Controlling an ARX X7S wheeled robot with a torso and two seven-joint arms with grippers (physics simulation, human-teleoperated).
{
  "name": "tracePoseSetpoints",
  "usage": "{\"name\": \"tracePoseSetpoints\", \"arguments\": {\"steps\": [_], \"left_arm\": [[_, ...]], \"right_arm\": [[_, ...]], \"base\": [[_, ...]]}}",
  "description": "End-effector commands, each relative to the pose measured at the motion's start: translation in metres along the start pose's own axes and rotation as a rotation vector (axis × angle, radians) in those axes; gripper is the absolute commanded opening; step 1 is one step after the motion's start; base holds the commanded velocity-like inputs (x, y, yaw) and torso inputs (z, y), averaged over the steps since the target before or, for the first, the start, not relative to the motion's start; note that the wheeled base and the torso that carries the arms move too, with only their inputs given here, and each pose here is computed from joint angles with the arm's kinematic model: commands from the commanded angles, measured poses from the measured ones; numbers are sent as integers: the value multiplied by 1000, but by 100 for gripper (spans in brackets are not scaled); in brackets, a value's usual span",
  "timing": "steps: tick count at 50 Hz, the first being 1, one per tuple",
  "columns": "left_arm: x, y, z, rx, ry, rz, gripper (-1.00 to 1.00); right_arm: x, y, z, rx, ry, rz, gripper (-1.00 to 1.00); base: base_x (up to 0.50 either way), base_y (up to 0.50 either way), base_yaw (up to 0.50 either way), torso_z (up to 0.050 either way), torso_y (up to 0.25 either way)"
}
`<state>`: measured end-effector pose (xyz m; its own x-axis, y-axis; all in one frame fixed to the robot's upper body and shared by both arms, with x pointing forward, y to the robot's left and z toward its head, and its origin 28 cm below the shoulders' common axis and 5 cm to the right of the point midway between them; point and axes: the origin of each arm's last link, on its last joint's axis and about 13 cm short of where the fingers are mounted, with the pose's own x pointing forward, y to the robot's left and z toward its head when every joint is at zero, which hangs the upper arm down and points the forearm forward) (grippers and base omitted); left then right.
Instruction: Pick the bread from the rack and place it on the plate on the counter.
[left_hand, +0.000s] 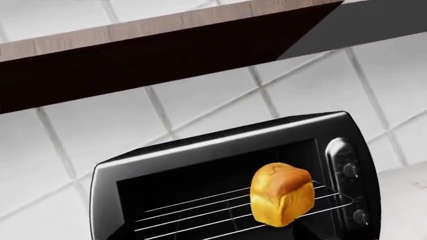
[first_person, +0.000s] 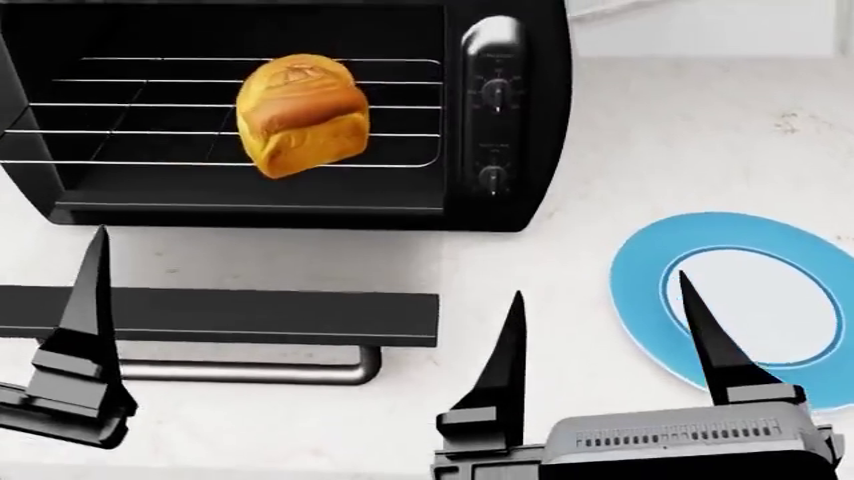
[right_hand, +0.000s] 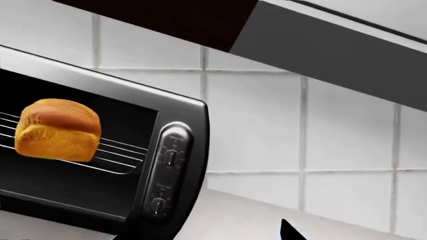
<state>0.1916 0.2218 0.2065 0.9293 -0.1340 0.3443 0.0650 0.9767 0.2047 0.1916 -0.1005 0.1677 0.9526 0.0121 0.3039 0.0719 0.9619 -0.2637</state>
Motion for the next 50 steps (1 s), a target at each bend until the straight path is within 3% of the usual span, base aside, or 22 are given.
{"name": "tracePoseSetpoints", "arguments": {"steps": [1, 22, 25, 35, 50], "left_arm": [[0, 1, 6, 12, -13, -5, 100], [0, -1, 9, 14, 2, -19, 100], [7, 6, 15, -52, 21, -31, 100], [47, 22, 19, -120, 142, -162, 100], [36, 42, 43, -172, 226, -339, 100]], "right_arm": [[-1, -1, 4, -7, -12, -2, 100], [-3, -2, 5, 7, -29, -1, 100], [-3, 0, 5, 11, -36, 14, 100], [-4, -1, 7, 28, -45, 12, 100], [1, 3, 6, 38, -49, 24, 100]], "base": [[414, 0, 0, 46, 76], [319, 0, 0, 40, 62], [0, 0, 0, 0, 0], [0, 0, 0, 0, 0], [0, 0, 0, 0, 0]]}}
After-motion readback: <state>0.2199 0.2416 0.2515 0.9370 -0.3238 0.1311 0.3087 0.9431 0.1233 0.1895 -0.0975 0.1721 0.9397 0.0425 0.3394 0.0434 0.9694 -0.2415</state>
